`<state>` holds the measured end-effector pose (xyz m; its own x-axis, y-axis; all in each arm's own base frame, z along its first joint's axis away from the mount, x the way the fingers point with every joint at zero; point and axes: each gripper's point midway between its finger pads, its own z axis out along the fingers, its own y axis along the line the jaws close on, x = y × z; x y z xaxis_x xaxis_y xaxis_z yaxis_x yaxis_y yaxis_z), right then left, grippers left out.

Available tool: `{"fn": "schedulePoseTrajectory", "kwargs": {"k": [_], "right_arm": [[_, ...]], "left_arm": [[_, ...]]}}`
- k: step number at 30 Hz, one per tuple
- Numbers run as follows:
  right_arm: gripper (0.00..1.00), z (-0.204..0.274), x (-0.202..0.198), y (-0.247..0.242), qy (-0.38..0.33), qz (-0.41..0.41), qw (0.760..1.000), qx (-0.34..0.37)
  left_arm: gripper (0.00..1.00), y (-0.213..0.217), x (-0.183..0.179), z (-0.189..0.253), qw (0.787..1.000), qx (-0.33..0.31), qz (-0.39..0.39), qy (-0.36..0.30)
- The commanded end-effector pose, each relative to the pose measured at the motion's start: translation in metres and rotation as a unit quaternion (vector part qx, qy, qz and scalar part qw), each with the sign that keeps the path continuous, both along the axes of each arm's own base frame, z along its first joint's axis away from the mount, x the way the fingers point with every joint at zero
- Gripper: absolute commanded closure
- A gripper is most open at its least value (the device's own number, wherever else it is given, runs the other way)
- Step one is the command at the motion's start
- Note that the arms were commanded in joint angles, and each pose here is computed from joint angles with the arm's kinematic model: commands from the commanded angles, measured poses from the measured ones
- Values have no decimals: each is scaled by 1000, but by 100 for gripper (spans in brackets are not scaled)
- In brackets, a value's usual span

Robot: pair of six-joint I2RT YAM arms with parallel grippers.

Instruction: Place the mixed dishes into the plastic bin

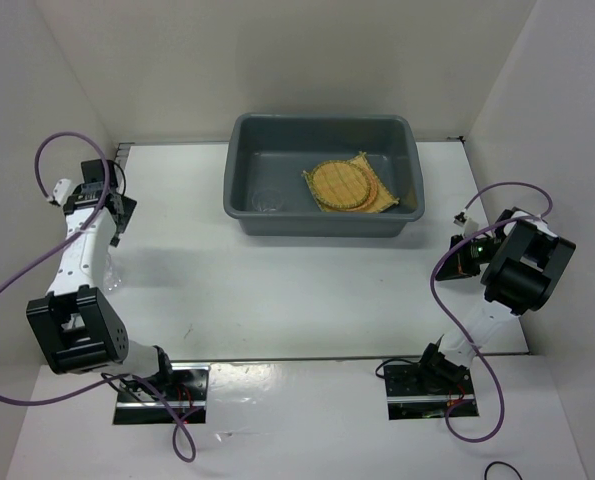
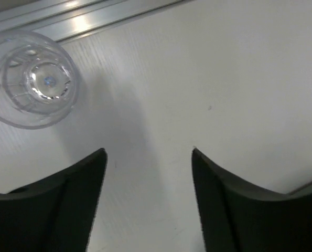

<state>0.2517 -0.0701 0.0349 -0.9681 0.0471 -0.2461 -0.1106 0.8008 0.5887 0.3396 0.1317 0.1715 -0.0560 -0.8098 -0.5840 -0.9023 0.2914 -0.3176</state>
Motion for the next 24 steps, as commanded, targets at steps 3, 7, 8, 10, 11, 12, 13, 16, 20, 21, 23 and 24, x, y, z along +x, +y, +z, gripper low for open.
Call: {"fn": "schedulePoseTrajectory", "kwargs": {"k": [3,7,8,10,11,12,13,16,20,21,23,24], "right_arm": [[90,10,6,1,-15,11,1000,5],[89,10,6,1,-17,15,1000,4],[89,7,5,1,-14,15,1000,6],[89,7,5,1,-14,15,1000,7],[89,6,5,2,-7,11,1000,10],[89,6,5,2,-7,11,1000,10],[89,6,5,2,-4,8,1000,11],[89,5,4,4,3,9,1000,8],[89,3,8,3,5,3,1000,2],[89,3,8,3,5,3,1000,2],[89,2,9,4,10,2,1000,-3],[89,2,9,4,10,2,1000,-3]], "left_arm": [[1,18,-30,5,997,45,42,42],[0,19,-37,-8,997,31,46,52],[0,21,-40,-13,997,26,49,58],[0,24,-42,-16,996,25,55,59],[0,27,-44,-16,996,25,59,59],[0,26,-46,-19,996,23,59,63],[0,28,-50,-23,995,24,59,71],[0,34,-57,-34,994,19,71,83],[0,38,-62,-47,992,11,76,100],[0,42,-62,-47,992,9,76,97],[0,45,-67,-55,992,5,78,102],[0,49,-64,-56,992,2,81,95]]}}
